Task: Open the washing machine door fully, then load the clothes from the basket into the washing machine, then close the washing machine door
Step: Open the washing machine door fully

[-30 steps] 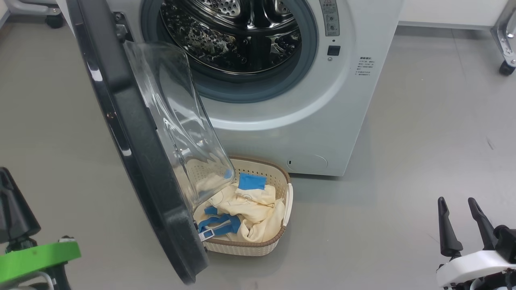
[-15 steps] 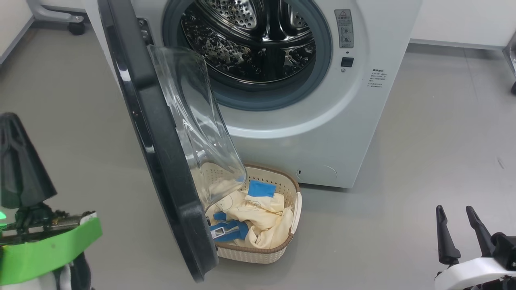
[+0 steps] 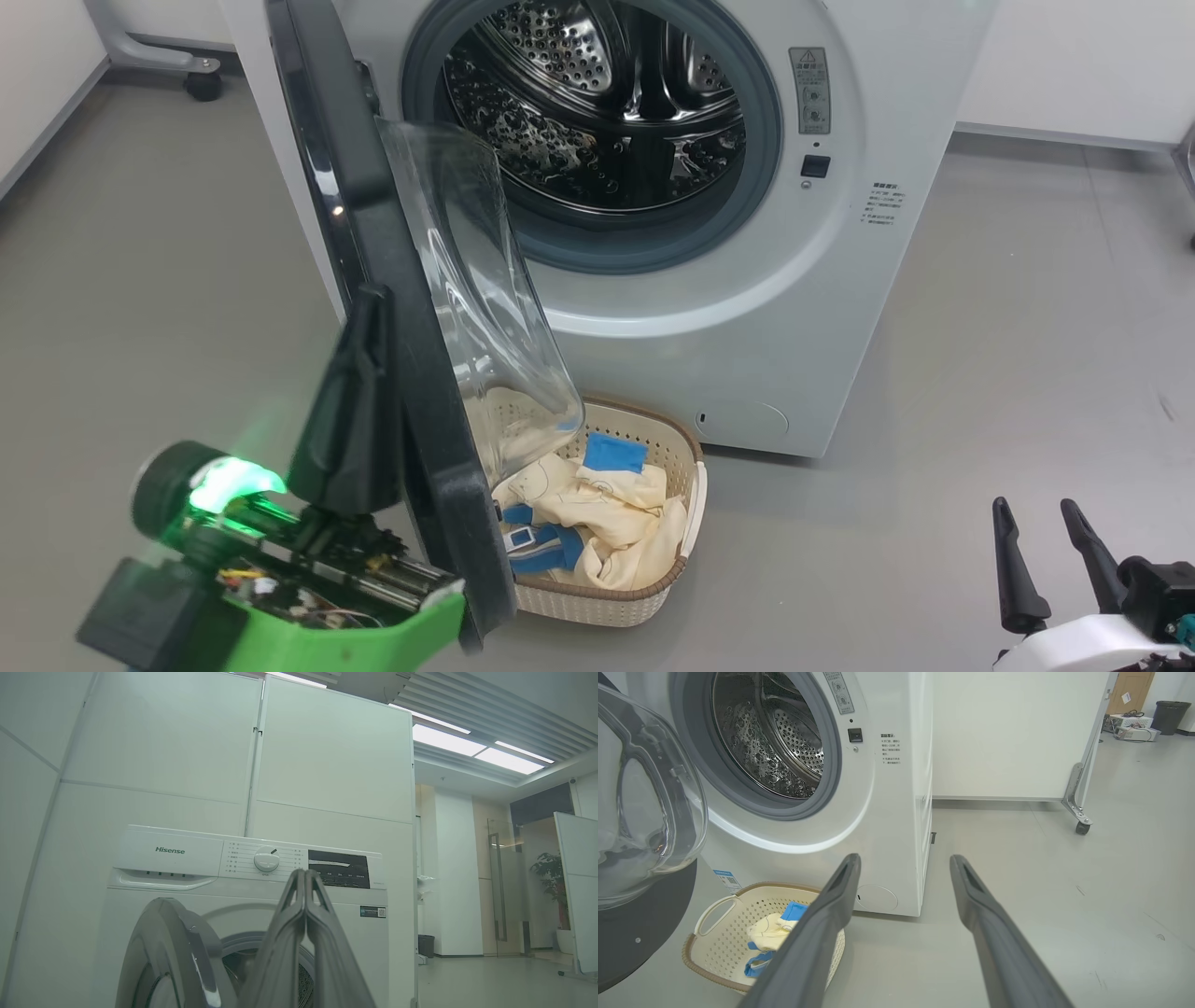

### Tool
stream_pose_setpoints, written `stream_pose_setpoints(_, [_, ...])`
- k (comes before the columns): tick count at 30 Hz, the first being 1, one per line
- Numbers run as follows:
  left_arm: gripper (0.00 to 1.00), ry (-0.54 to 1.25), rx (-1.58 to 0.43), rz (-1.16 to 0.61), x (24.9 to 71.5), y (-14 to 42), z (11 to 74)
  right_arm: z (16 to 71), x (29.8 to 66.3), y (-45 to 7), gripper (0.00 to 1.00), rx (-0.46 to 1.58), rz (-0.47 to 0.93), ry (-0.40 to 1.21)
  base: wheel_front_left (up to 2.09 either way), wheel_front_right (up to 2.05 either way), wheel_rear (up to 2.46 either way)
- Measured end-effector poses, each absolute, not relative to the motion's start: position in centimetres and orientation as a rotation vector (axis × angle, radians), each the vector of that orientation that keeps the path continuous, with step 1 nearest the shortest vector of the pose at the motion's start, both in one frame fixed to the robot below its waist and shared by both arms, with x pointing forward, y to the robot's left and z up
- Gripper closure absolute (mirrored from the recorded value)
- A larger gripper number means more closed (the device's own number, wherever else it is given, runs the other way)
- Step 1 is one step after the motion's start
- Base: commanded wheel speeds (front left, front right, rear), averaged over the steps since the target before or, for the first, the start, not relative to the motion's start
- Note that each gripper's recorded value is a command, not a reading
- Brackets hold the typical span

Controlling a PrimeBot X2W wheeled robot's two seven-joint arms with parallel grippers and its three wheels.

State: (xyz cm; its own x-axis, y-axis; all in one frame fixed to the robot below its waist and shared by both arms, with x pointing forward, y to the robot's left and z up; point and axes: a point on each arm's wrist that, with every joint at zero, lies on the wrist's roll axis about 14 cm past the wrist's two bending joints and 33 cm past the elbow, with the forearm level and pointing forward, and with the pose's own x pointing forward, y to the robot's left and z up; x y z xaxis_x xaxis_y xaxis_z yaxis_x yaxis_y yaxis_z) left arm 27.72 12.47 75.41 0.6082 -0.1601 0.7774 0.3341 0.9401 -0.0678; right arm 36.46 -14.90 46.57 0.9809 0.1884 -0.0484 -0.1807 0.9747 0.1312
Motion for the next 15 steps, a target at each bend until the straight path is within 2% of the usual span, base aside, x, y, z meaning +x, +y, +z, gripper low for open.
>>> stream_pose_setpoints(15, [1.00,-0.418,-0.336,-0.487,28.5,5.3,66.3,45.9,36.1,-13.8,0.00,0.143,0.208,0.086,0.00,0.00,0.00])
